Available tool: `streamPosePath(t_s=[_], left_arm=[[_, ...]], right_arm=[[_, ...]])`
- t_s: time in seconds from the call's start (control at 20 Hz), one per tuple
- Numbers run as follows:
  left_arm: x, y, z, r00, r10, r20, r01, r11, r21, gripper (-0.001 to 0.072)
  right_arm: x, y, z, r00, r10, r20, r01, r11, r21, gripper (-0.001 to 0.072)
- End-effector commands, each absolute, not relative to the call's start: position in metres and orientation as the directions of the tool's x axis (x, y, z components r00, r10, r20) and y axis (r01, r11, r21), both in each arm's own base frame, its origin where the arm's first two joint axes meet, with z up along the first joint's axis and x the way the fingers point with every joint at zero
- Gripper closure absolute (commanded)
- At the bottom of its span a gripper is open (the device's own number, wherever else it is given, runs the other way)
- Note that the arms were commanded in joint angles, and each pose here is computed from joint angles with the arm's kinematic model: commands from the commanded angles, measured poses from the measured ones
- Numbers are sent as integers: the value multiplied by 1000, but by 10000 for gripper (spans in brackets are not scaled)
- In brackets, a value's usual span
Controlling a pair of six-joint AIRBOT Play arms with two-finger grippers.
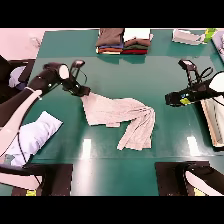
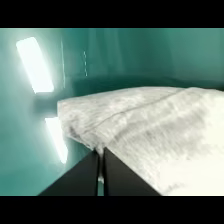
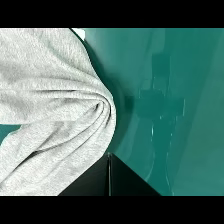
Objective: Fold the shirts.
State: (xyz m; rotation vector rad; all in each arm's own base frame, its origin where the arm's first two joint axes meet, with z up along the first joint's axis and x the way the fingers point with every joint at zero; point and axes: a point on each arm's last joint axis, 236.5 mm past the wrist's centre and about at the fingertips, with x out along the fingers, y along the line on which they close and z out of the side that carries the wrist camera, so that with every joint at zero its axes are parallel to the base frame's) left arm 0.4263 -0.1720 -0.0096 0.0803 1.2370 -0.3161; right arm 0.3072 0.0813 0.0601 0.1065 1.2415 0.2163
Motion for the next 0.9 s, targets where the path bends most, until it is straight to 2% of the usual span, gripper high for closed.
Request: streamPosePath(t_s=[0.0,0.05,0.1,0.15,0.2,0.35,0.55,0.7,0.75,0.8,0.85], left_arm=[[430,-163,58,436,-202,-877,334,941,-51,685],[428,-162,77,468,-212,-858,343,938,-45,685],[425,-161,90,490,-220,-843,345,937,-44,685],[422,-160,100,506,-226,-833,346,937,-44,685],[421,-160,105,514,-229,-827,346,937,-44,684],[416,-159,100,490,-224,-842,343,938,-49,684],[416,-160,98,485,-228,-844,344,937,-56,685],[415,-160,98,481,-226,-847,344,937,-55,685],[414,-159,97,479,-225,-848,344,937,-54,685],[414,-159,97,479,-225,-849,344,937,-54,685],[415,-157,98,483,-216,-849,344,938,-44,685]], right_arm=[[302,80,58,286,216,-933,-104,975,194,696],[300,80,56,278,217,-936,-104,975,195,694],[297,81,50,261,217,-941,-100,975,198,633],[290,81,39,232,219,-948,-83,975,205,433],[279,88,26,188,247,-951,-50,969,242,324],[247,119,-10,77,363,-929,-7,932,363,324],[226,158,-46,40,422,-906,-27,906,421,324],[221,175,-67,-10,420,-907,-39,907,420,327],[226,179,-70,-7,417,-909,-48,908,417,368],[235,183,-70,9,412,-911,-61,910,411,548],[244,182,-69,28,401,-916,-77,914,398,683]])
